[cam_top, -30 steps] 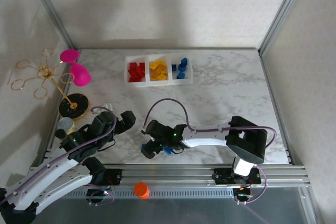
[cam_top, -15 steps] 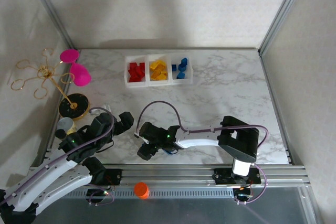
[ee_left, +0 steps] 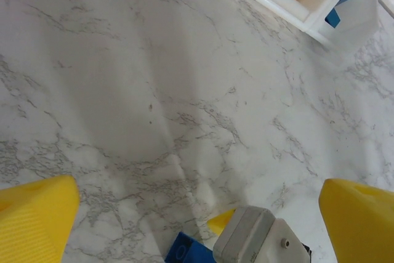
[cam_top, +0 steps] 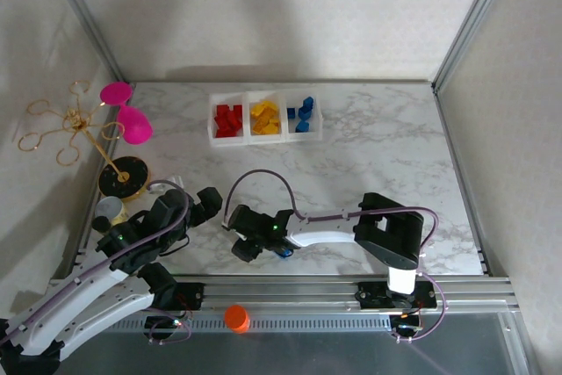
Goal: Sort the legos into containers by color
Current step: Pick up the lego from the bottom-center of the table, then place the lego in the container, then pick up the lego from the bottom-center of the table, then place the lego in the container, then reset both arms
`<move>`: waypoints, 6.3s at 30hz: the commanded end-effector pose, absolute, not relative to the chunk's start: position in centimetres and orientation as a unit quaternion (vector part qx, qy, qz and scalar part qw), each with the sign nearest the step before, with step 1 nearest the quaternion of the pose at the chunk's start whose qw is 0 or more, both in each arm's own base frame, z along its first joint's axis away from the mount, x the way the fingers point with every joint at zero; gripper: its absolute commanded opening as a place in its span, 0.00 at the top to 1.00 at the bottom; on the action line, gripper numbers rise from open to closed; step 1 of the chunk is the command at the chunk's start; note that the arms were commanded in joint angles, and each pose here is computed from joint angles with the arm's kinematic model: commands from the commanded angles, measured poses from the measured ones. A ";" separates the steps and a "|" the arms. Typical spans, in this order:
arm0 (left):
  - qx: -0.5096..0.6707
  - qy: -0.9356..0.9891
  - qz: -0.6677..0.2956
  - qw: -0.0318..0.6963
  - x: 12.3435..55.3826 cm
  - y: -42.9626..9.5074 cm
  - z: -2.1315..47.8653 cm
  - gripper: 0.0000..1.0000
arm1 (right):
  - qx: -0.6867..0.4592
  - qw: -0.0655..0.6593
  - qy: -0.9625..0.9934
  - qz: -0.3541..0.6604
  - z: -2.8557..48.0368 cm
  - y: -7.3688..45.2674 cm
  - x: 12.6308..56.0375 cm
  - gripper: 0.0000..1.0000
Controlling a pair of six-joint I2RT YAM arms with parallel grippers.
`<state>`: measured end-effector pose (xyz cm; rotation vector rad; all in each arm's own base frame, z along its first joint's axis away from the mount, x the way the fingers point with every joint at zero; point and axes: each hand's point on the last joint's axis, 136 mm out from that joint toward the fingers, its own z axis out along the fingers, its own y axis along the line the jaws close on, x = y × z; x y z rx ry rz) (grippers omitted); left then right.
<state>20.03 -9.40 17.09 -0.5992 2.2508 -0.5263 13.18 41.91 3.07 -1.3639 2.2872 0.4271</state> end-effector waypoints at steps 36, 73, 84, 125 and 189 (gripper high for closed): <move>-0.201 0.823 -0.238 0.474 28.3 -14.2 22.7 0.00 | -0.041 0.435 0.896 0.072 13.8 27.2 54.6 0.68; -0.191 0.877 -0.256 0.359 21.5 -12.6 17.1 0.00 | -0.258 0.247 0.921 0.153 10.4 31.4 19.6 0.11; -0.213 0.881 -0.263 0.331 20.2 -12.2 15.2 0.00 | -0.324 0.183 0.919 0.130 4.3 30.9 10.6 0.12; -0.191 0.861 -0.274 0.384 24.5 -14.7 19.8 0.00 | -0.138 0.340 0.920 0.140 16.1 29.4 31.4 0.68; -0.158 0.712 0.037 0.683 35.8 3.0 14.5 0.00 | 0.050 0.646 0.760 -0.052 13.2 -0.4 39.1 0.01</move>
